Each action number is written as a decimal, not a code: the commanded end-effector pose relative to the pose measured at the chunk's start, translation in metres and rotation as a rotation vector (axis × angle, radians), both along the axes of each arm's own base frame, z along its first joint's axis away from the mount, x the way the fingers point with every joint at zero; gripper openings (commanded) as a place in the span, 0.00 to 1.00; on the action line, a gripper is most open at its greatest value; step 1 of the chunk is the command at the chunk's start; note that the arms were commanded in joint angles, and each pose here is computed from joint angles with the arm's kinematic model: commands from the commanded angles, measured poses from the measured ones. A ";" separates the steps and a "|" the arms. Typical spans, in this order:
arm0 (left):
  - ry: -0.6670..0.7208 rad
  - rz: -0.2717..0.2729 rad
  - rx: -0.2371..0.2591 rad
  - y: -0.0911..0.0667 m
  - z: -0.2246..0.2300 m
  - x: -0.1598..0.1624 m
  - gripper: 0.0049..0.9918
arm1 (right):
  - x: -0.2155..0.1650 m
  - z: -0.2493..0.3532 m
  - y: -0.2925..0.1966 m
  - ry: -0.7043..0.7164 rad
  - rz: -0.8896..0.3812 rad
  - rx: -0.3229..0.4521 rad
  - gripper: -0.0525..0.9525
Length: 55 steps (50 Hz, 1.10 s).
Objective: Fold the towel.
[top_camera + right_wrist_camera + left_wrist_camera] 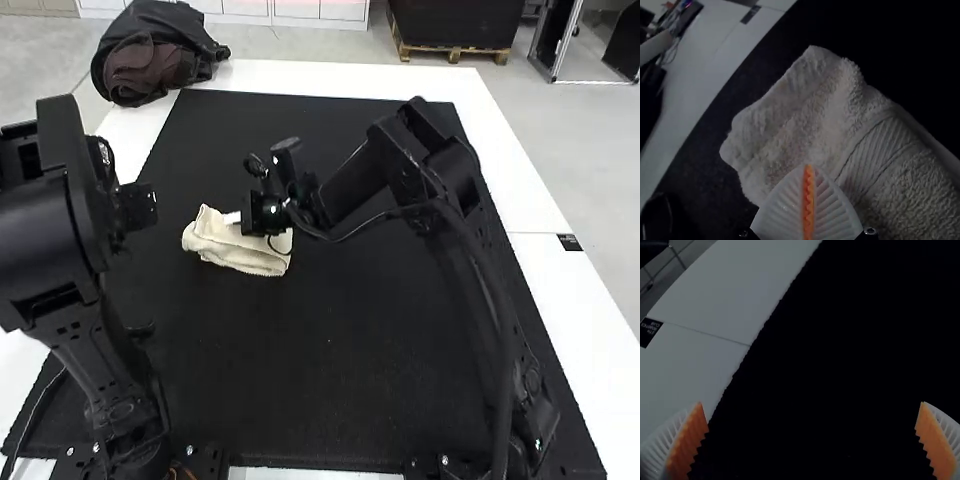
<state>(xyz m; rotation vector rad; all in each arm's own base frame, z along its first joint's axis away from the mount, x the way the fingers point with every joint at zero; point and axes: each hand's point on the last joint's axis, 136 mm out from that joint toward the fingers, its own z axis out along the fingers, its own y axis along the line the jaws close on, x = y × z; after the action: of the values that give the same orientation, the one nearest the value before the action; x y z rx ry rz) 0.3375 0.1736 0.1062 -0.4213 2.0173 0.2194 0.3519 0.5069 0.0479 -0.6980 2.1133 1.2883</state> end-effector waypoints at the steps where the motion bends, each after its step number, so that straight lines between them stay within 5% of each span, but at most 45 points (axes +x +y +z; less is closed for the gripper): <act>1: -0.031 -0.008 0.008 0.001 0.011 0.003 0.98 | -0.005 -0.007 0.006 0.013 0.018 0.013 0.03; 20: -0.039 -0.007 0.006 0.004 0.024 0.010 0.98 | -0.015 -0.024 0.011 0.011 0.022 0.054 0.03; 38: -0.101 -0.023 0.037 0.007 0.082 0.025 0.98 | 0.019 0.148 -0.016 -0.094 -0.058 0.228 0.03; 45: -0.138 -0.059 0.014 -0.011 0.107 0.037 0.98 | 0.020 0.205 -0.043 -0.134 -0.088 0.259 0.03; 55: -0.202 -0.178 -0.042 -0.071 0.140 0.051 0.98 | 0.031 0.272 -0.110 -0.207 -0.186 0.301 0.03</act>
<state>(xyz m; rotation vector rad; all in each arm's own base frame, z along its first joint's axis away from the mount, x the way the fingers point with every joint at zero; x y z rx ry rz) 0.3817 0.1300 0.2144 -0.3103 1.9180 0.0998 0.3771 0.4326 0.2887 -0.5189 1.7750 1.3548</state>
